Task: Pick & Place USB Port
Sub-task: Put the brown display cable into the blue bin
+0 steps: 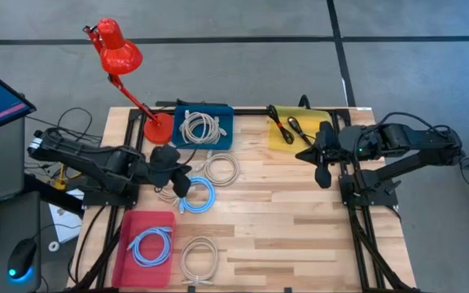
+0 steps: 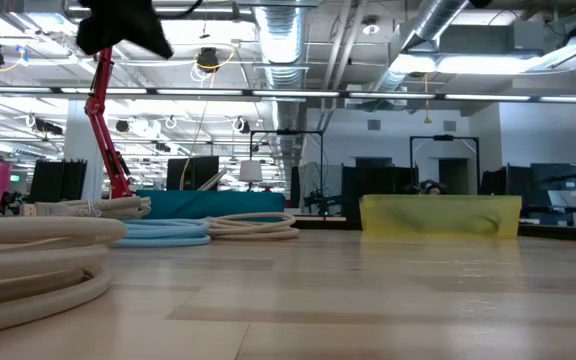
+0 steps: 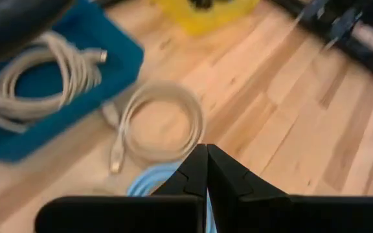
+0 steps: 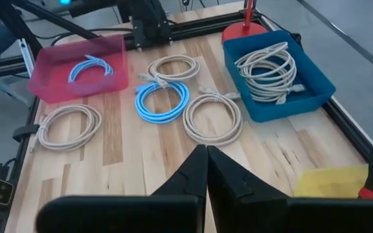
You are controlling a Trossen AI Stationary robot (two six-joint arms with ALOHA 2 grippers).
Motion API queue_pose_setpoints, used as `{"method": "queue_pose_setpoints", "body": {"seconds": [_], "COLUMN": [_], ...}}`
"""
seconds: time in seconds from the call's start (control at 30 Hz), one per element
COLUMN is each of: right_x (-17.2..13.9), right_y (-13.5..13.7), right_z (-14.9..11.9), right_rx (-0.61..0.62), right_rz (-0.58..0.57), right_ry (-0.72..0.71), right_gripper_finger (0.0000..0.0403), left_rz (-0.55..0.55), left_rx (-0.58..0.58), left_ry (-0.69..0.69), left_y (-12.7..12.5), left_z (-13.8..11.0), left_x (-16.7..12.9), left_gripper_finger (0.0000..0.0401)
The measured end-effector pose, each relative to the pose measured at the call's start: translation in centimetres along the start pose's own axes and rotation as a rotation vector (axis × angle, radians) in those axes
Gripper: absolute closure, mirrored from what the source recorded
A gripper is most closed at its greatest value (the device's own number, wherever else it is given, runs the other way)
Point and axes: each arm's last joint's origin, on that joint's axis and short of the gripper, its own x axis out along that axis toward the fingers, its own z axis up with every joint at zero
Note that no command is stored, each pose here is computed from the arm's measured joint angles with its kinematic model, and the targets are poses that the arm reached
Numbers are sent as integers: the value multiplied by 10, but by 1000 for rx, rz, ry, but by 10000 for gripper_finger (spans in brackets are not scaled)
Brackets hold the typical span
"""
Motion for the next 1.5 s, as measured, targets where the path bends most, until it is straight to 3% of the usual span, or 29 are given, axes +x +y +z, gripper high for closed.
{"method": "queue_pose_setpoints", "body": {"seconds": [0.37, 0.57, 0.87, 1.03, 1.3, 1.5], "right_x": [0, 0, 5, 11, 25, 35], "right_y": [0, 0, 1, 3, 7, 10], "right_z": [0, -1, -1, 0, -1, -2], "right_rx": [-1, -2, -7, -11, -24, -34], "right_rz": [-2, -4, -7, -11, -15, -22], "right_ry": [4, 8, 25, 42, 87, 124], "right_gripper_finger": [403, 403, 403, 403, 403, 403], "left_rz": [-12, 6, 152, 192, 252, 212], "left_rx": [-70, -34, 59, 123, 174, 110], "left_ry": [457, 516, 652, 707, 775, 854], "left_y": [12, 10, 10, 7, 5, 21], "left_z": [-15, -17, -30, -39, -50, -71], "left_x": [20, 33, 63, 78, 98, 111], "left_gripper_finger": [397, 366, 266, 230, 221, 240]}}
